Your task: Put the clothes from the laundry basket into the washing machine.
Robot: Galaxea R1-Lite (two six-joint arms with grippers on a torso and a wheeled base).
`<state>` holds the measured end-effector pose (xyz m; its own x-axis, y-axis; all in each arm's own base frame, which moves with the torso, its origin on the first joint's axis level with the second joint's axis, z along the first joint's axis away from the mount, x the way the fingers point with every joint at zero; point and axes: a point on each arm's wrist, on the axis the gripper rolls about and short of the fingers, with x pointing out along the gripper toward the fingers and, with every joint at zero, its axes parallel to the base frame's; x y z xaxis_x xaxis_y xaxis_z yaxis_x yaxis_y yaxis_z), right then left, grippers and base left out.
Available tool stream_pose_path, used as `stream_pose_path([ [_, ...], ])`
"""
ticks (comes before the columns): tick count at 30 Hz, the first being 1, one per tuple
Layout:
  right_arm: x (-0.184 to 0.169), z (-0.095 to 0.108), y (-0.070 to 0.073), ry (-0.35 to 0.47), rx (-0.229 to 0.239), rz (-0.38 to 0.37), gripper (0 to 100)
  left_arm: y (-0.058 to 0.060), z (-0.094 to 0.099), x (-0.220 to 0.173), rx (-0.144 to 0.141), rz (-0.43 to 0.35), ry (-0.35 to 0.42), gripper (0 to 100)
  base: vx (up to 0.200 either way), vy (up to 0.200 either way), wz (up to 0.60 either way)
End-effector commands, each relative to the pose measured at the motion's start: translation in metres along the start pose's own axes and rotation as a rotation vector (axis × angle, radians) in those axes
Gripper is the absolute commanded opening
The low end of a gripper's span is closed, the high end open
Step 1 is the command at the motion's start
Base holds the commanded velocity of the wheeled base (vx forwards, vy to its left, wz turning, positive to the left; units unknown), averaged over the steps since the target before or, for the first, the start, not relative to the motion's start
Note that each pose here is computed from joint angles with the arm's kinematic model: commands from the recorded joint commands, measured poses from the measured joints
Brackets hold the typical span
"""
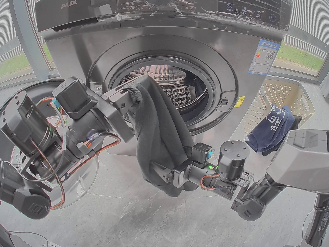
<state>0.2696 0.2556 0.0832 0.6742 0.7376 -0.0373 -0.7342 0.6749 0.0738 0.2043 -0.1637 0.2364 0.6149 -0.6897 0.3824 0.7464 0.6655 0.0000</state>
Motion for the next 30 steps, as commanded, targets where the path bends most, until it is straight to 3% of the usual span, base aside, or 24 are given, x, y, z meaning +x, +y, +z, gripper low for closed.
stream_pose_path([
  [1, 0.015, -0.016, 0.002, 0.021, 0.001, 0.006, 100, 0.000, 0.001, -0.001, 0.000, 0.000, -0.004, 0, 0.000, 0.000, 0.00],
  [8, 0.030, -0.014, 0.000, -0.015, -0.002, -0.010, 100, -0.001, 0.000, -0.001, -0.002, -0.003, -0.001, 0, 0.000, 0.000, 0.00],
  [12, 0.037, -0.011, -0.001, -0.034, 0.001, -0.055, 100, -0.001, 0.000, -0.001, -0.002, -0.003, -0.001, 0, 0.000, 0.000, 0.00],
  [20, 0.036, -0.003, -0.015, -0.038, 0.004, -0.107, 100, -0.001, -0.001, -0.001, -0.002, -0.002, 0.004, 0, 0.000, 0.000, 0.00],
  [30, 0.067, -0.019, -0.018, -0.056, 0.000, -0.101, 100, -0.001, 0.000, -0.001, -0.002, -0.002, 0.001, 0, 0.000, 0.000, 0.00],
])
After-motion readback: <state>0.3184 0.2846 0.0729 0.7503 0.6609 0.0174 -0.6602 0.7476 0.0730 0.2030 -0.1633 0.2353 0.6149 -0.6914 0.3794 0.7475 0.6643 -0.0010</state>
